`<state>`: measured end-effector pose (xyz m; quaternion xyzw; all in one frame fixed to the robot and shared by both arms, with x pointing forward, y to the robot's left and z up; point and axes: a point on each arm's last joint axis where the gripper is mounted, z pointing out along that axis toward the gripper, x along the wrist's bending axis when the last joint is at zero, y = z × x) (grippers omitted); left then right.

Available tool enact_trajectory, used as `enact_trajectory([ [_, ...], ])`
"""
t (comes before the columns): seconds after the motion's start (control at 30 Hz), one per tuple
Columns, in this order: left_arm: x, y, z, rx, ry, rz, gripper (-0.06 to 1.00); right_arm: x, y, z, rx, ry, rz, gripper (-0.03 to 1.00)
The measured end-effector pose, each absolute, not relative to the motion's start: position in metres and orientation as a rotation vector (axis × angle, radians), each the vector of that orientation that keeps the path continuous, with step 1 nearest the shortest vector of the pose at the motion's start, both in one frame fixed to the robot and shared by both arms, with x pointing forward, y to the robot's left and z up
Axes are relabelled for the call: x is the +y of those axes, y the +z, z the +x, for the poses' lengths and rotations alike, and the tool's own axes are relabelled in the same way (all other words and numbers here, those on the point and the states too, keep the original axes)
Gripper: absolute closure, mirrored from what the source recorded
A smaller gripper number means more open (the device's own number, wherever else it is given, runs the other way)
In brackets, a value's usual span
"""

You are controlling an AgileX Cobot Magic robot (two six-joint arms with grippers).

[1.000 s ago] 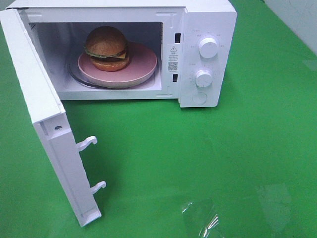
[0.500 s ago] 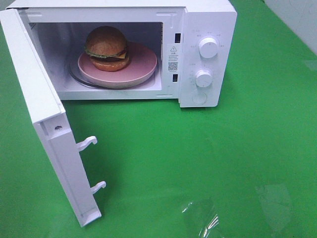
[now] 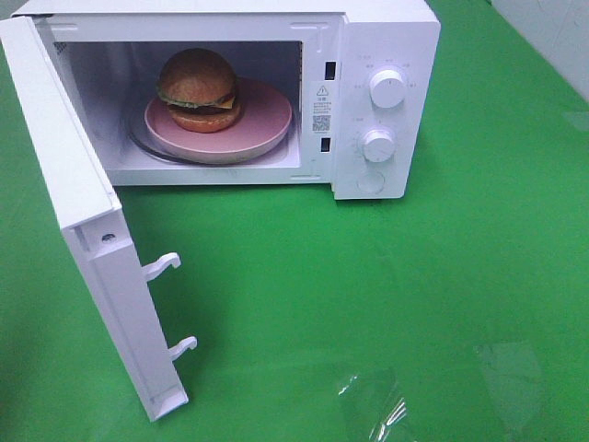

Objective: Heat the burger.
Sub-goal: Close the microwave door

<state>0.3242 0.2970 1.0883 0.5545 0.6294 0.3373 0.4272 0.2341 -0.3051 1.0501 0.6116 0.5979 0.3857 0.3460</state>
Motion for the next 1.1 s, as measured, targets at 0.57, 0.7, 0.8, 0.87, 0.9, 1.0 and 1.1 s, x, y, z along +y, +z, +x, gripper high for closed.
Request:
enact_trajectory([
  [0.57,0.307,1.054,0.396,1.49,1.023,1.306,0.94,-0.305,1.05,0.234,1.552,1.001,1.587,0.23],
  [0.7,0.31,1.03,0.405,1.483,1.065,1.275,0.94,-0.305,1.05,0.234,1.552,1.001,1.587,0.23],
  [0.8,0.311,1.02,0.409,1.464,1.099,1.258,0.94,-0.305,1.05,0.234,1.552,1.001,1.587,0.23],
  [0.87,0.311,1.014,0.411,1.443,1.123,1.256,0.94,-0.305,1.05,0.234,1.552,1.001,1.587,0.23],
  [0.9,0.311,1.014,0.411,1.443,1.123,1.256,0.94,-0.305,1.05,0.234,1.552,1.001,1.587,0.23],
  [1.0,0.311,1.004,0.415,1.41,1.138,1.26,0.94,-0.305,1.05,0.234,1.552,1.001,1.587,0.23],
  [1.1,0.306,0.995,0.422,1.352,1.113,1.29,0.94,-0.305,1.05,0.234,1.552,1.001,1.587,0.23],
])
